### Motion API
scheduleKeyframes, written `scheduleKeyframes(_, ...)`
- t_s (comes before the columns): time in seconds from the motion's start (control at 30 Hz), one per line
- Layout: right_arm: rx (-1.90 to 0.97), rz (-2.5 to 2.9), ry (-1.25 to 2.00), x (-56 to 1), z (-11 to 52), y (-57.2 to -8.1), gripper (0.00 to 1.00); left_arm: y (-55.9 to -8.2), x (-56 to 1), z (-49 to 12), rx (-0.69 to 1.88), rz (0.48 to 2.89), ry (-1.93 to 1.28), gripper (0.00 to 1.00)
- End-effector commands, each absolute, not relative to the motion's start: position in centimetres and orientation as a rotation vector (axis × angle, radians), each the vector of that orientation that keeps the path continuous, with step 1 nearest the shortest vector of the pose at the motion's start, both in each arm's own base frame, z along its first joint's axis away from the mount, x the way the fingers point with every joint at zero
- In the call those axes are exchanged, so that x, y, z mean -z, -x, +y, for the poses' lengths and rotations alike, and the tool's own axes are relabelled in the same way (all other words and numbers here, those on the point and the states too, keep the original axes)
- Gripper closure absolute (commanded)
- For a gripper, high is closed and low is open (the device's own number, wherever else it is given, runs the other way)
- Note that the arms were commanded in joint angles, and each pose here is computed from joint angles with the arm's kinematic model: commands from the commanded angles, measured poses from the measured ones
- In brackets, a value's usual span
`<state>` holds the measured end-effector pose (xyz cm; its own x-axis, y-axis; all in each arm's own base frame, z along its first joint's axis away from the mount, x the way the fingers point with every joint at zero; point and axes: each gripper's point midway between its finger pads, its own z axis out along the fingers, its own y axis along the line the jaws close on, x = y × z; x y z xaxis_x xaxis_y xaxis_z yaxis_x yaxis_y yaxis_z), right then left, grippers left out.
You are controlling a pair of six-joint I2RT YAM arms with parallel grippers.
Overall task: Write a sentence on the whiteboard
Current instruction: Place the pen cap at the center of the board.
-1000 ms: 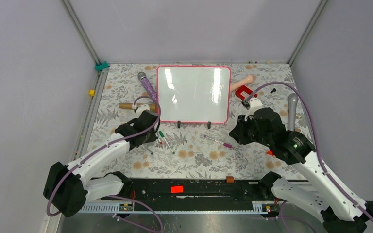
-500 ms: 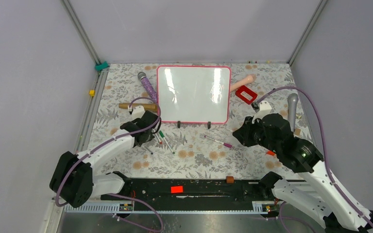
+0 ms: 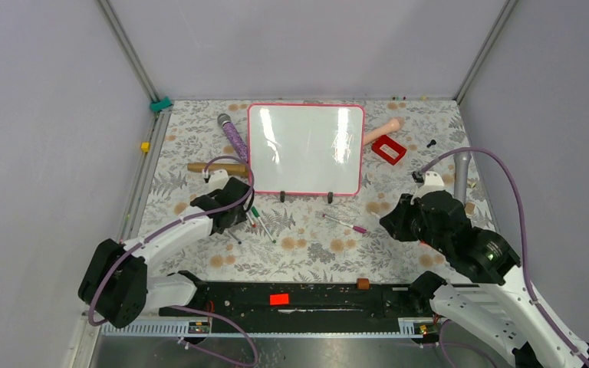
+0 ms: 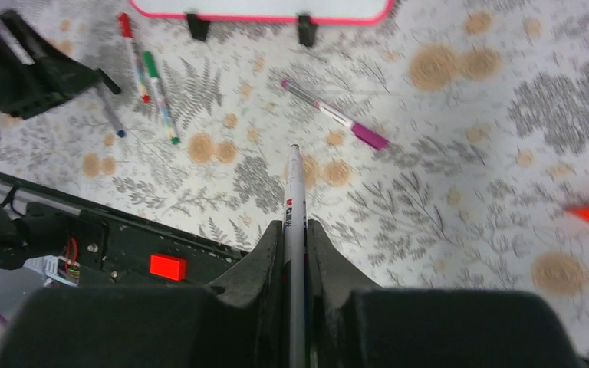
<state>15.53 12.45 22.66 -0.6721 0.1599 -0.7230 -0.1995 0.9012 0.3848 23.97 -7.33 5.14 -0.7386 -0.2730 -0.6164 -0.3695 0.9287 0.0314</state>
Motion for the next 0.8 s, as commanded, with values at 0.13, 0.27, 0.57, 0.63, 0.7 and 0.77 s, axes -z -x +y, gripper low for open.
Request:
scheduleKeyframes(0.13,-0.285,2.384,-0.365,-21.6,8.0,-14.8,1.0,-25.1,-9.5,-10.2,0.092,2.353,0.418,0.38)
scheduleKeyframes(0.27,-0.156,2.424,-0.42,-21.8,6.6,-14.5,1.0,-25.7,-12.5,-12.5,0.278,2.299,0.343,0.27)
scheduleKeyframes(0.57,-0.2,2.501,-0.389,-21.6,8.5,-14.6,1.0,-26.9,-17.7,-16.4,0.563,2.098,0.148,0.01)
scheduleKeyframes(0.63,-0.266,2.491,-0.335,-21.8,9.4,-14.8,1.0,-26.5,-17.4,-16.9,0.609,2.093,0.125,0.01)
scheduleKeyframes(0.7,-0.37,2.459,-0.265,-22.3,10.6,-15.0,1.0,-25.9,-16.8,-17.2,0.634,2.111,0.1,0.01)
scheduleKeyframes(0.77,-0.477,2.402,-0.155,-22.8,11.9,-15.2,1.0,-25.2,-16.4,-17.3,0.648,2.121,0.069,0.01)
